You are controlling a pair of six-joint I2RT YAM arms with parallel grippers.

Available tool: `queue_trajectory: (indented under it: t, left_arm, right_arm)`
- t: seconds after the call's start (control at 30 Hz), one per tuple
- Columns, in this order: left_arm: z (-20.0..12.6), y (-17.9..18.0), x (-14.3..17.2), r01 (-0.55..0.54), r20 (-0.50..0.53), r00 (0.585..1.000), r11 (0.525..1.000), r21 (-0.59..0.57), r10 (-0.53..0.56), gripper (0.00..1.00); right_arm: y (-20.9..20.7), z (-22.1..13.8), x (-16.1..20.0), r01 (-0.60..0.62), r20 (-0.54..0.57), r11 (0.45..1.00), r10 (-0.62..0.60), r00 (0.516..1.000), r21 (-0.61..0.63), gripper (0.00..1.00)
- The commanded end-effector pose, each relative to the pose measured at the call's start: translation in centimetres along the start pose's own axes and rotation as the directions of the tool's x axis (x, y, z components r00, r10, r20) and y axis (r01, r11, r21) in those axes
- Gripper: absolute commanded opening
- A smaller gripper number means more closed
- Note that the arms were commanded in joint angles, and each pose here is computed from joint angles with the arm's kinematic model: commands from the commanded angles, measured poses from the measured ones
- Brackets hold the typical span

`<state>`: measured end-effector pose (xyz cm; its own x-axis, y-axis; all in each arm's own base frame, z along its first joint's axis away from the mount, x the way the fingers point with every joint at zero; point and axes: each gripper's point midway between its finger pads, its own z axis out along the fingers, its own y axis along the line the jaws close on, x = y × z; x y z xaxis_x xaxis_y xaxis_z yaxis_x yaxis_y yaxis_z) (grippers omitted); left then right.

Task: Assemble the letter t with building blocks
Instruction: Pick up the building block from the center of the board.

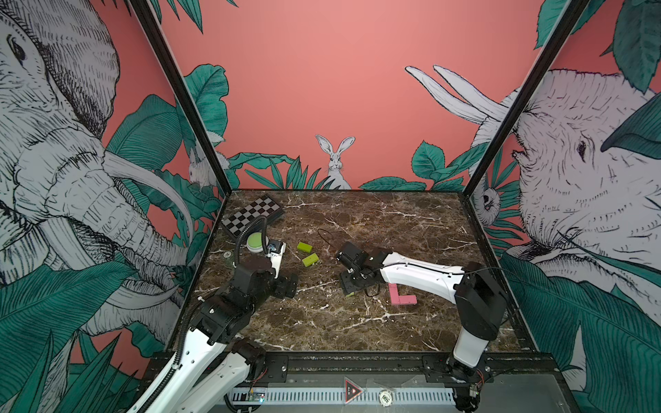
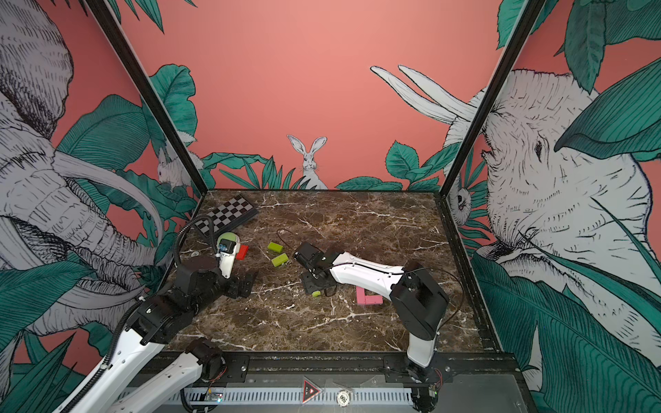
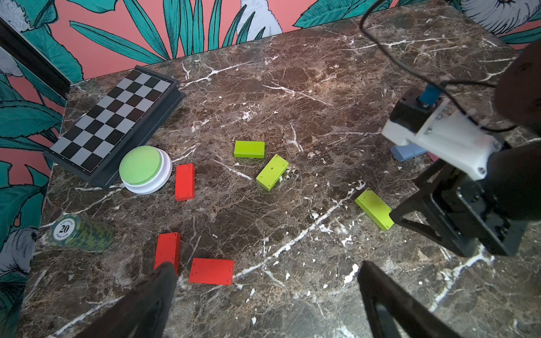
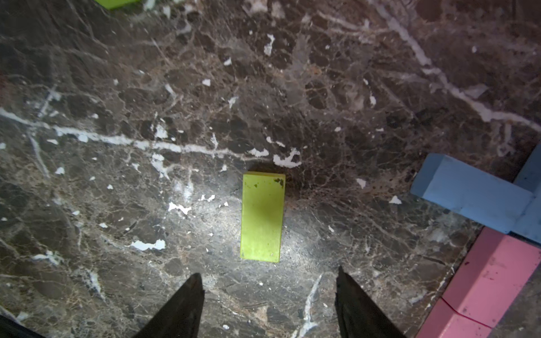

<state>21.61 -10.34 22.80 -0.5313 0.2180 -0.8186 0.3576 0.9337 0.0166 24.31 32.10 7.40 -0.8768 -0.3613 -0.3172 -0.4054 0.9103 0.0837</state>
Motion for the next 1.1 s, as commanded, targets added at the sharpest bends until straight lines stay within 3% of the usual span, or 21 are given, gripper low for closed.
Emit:
queue_trajectory:
  t: [0.0,1.07]
  left_arm:
    - [-0.6,0.2,-0.5,-0.001,0.014,1.0,1.0,-0.01,0.001,0.99]
    - [-0.5,0.2,-0.4,-0.003,0.01,1.0,1.0,-0.009,0.003,0.99]
  right_arm:
    - [0.1,0.1,-0.9,-0.02,0.025,0.999,0.019,0.999,0.043,0.67]
    - [0.7,4.7,0.0,-0.036,-0.04,0.996,0.04,0.998,0.077,0.4]
